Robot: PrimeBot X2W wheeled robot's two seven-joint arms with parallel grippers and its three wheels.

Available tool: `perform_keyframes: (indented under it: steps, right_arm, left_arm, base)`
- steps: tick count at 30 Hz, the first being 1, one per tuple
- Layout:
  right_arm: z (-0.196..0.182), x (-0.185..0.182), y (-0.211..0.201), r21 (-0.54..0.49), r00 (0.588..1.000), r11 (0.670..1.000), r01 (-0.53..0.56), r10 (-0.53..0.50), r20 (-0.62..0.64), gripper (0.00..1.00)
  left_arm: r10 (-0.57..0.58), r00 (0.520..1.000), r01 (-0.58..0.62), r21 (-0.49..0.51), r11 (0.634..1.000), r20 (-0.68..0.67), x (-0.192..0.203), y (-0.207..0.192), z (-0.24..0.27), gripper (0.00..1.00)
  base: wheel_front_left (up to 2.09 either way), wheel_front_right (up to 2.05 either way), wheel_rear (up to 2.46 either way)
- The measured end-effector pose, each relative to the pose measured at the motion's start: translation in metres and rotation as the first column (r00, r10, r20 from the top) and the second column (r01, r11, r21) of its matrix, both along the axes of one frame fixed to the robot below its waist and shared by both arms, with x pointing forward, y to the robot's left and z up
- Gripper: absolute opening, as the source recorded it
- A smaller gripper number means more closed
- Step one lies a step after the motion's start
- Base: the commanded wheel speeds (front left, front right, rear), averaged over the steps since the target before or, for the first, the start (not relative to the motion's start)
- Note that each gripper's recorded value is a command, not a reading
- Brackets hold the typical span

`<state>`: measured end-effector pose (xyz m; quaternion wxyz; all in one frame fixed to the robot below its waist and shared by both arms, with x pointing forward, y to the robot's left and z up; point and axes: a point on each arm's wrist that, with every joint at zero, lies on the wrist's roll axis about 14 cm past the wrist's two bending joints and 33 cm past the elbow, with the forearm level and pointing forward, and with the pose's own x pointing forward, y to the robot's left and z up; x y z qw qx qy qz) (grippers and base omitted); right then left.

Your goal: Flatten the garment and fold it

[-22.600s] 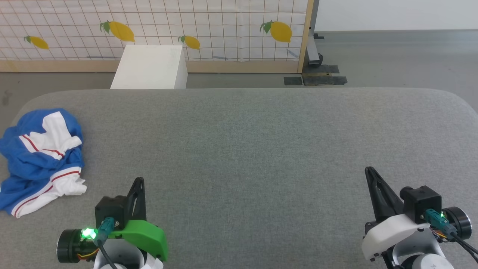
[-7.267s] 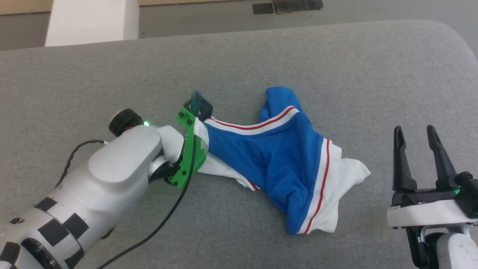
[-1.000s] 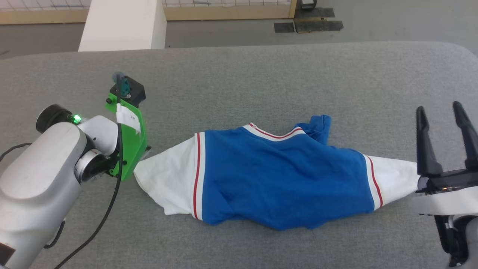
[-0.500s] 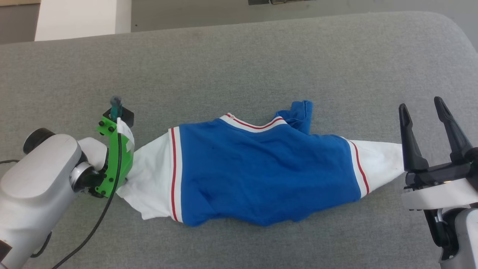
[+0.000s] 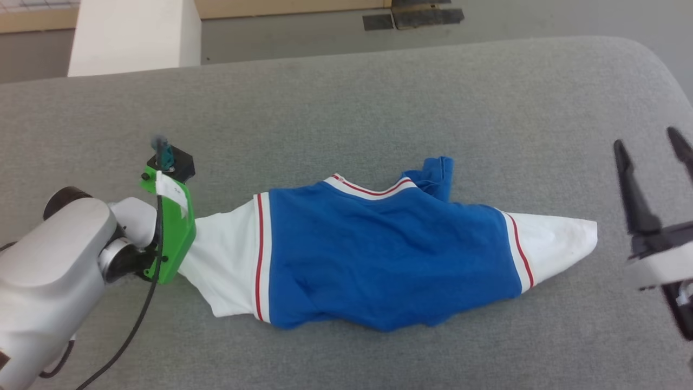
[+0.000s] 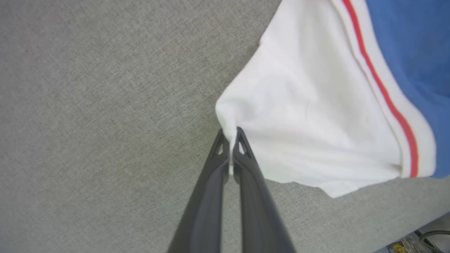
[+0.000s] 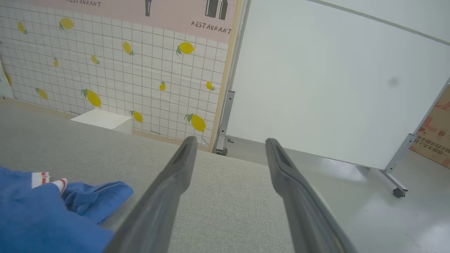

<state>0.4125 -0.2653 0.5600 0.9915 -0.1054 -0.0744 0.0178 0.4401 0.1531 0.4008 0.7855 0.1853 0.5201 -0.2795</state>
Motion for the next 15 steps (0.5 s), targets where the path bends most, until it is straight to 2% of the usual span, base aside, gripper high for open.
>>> perform_keyframes:
  steps: [5, 7, 9, 12, 15]
  right_arm:
    - [0.01, 0.015, -0.012, -0.086, 0.992, 0.995, -0.04, 0.029, -0.124, 1.0]
    - [-0.001, 0.019, -0.012, -0.114, 0.969, 0.991, -0.077, 0.047, -0.242, 1.0]
    - [-0.025, 0.017, -0.011, -0.107, 0.912, 0.988, -0.111, 0.059, -0.405, 1.0]
    - [-0.067, 0.004, -0.012, -0.067, 0.747, 0.987, -0.143, 0.063, -0.662, 1.0]
    - [-0.085, -0.001, -0.021, -0.07, 0.616, 0.987, -0.145, 0.034, -0.787, 1.0]
  left_arm:
    - [0.03, 0.996, -0.029, -0.017, 0.999, 0.081, 0.003, 0.018, 0.023, 0.0]
    - [0.038, 0.994, -0.036, -0.018, 0.999, 0.099, 0.002, 0.024, 0.028, 0.0]
    - [0.039, 0.993, -0.038, -0.02, 0.999, 0.108, 0.0, 0.028, 0.031, 0.0]
    - [0.036, 0.992, -0.033, -0.028, 0.999, 0.117, -0.003, 0.028, 0.033, 0.0]
    - [0.026, 0.993, -0.021, -0.044, 0.999, 0.118, -0.005, 0.023, 0.032, 0.0]
  base:
    - [0.0, 0.0, 0.0]
    - [0.0, 0.0, 0.0]
    - [0.0, 0.0, 0.0]
    - [0.0, 0.0, 0.0]
    - [0.0, 0.0, 0.0]
